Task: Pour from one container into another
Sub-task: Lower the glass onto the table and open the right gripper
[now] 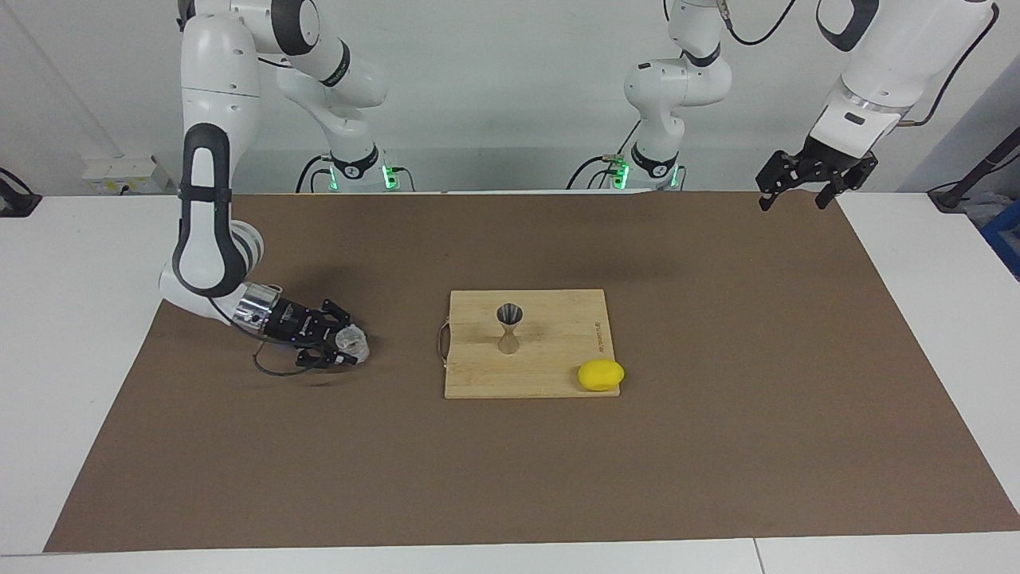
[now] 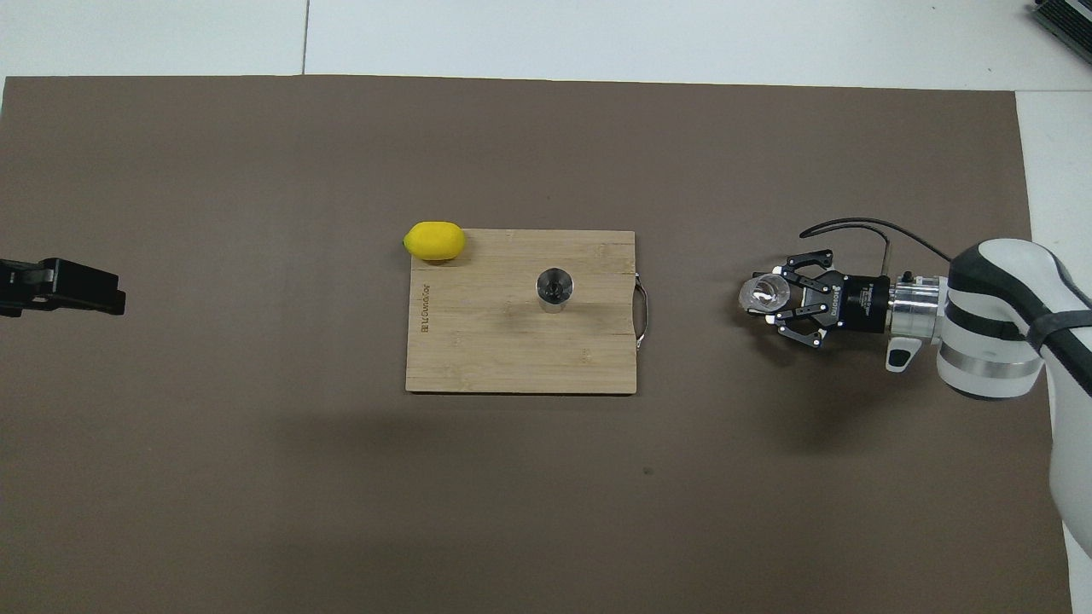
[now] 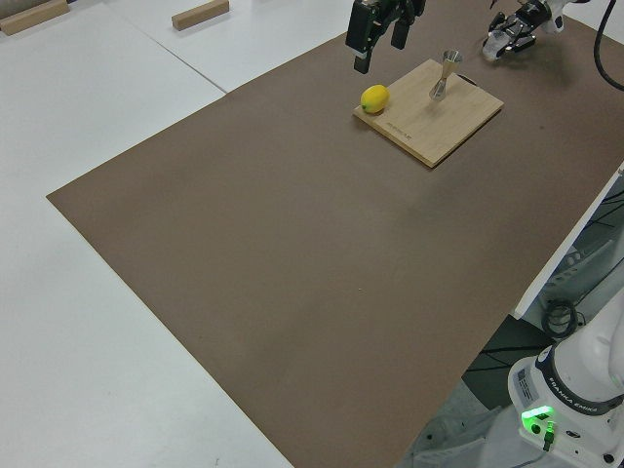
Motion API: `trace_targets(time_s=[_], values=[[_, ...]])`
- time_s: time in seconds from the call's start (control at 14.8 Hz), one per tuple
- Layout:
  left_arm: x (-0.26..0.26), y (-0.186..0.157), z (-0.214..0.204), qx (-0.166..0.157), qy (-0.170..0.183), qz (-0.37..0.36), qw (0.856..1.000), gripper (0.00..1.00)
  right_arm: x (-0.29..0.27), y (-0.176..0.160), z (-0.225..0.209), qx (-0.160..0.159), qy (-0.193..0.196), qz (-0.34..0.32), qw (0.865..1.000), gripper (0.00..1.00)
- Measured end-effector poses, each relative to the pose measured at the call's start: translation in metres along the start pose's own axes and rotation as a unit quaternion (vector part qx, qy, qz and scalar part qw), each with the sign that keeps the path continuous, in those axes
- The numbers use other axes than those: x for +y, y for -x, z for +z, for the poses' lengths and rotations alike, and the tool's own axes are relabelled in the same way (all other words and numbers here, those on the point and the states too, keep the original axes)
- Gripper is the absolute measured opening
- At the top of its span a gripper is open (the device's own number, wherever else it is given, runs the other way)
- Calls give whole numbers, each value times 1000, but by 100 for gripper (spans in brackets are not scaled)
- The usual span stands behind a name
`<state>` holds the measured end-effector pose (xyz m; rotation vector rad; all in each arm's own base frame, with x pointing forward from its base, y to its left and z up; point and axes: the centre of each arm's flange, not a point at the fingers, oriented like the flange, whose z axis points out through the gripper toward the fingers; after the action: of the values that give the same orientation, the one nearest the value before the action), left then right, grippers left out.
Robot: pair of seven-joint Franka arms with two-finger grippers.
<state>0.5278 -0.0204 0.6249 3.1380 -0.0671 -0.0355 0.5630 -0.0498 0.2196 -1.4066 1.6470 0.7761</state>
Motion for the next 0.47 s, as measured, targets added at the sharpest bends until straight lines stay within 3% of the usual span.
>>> trace_targets(time_s=[0.14,0.34,0.47], values=[[0,0,0,0,0,0,1000,100,0,0,0,1,0,-29,1000,65],[0,0,0,0,0,0,1000,100,0,-1,-1,3,-2,-38,999,97],[0,0,0,0,0,0,1000,100,0,-1,-1,3,-2,-38,999,100]])
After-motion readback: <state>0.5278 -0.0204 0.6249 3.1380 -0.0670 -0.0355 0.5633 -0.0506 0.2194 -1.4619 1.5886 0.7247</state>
